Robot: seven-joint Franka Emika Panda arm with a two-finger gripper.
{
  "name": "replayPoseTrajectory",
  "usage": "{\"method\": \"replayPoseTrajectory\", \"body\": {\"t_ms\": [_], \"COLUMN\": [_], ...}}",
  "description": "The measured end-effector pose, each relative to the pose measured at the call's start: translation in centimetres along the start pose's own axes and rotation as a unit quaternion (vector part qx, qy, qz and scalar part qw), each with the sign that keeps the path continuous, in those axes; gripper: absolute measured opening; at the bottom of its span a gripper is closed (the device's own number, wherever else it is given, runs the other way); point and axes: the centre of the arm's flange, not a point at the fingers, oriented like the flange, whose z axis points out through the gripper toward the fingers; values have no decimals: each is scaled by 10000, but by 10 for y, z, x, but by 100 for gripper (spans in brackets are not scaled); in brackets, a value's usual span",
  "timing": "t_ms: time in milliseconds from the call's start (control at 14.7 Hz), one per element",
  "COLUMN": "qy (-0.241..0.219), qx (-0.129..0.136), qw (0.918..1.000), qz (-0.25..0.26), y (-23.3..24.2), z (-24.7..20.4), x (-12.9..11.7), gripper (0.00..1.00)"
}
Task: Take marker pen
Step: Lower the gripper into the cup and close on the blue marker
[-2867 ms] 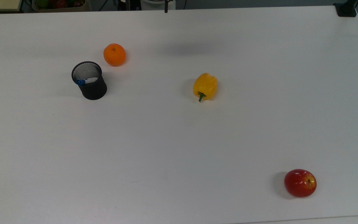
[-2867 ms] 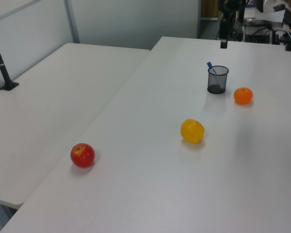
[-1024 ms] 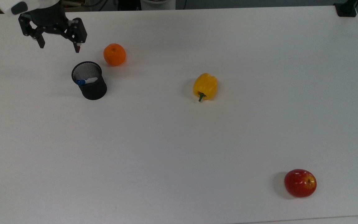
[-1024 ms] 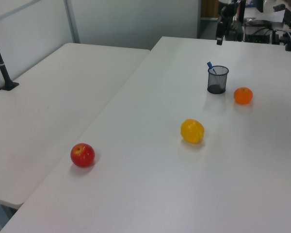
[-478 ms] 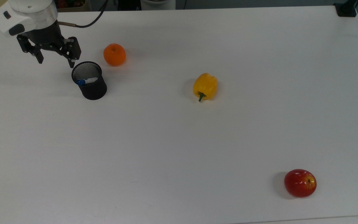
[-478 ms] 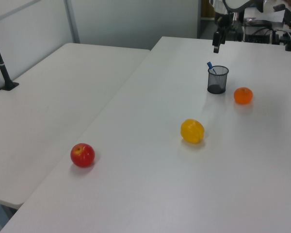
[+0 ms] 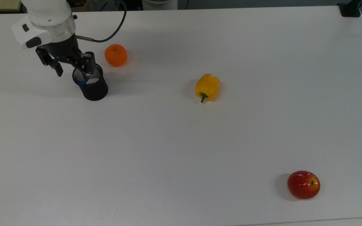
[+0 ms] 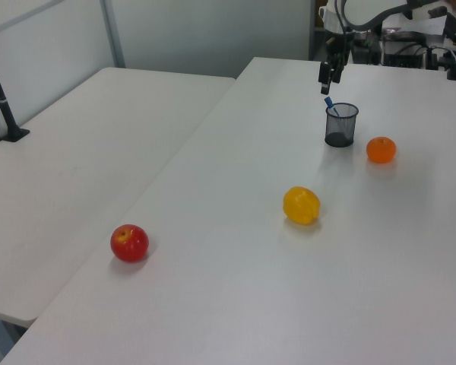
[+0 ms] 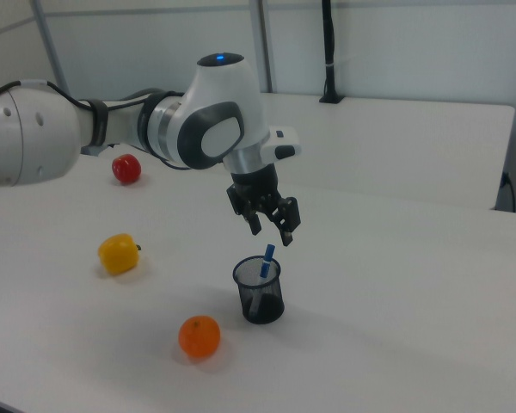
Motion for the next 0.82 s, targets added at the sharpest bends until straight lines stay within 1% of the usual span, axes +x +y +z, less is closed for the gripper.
{"method": "replayPoseTrajectory", "body": {"t_ms": [205,341,410,546,614,683,751,819], "qy": [71,33,15,-22,-43,-56,-62,-65], "qx": [9,15,19,27,30,31,32,33], "qw": [9999,10000,10000,10000,10000,10000,10000,10000], "qz": [79,75,59,34,26,26,32,41], "y": [-1,-3,-5,-10,-11,-12,-12,-12], "z": [16,23,26,31,33,35,36,36], "x": [-2,-3,-4,-4,-5,-5,-5,-5], "gripper": [70,59,59,45,43,36,26,25]}}
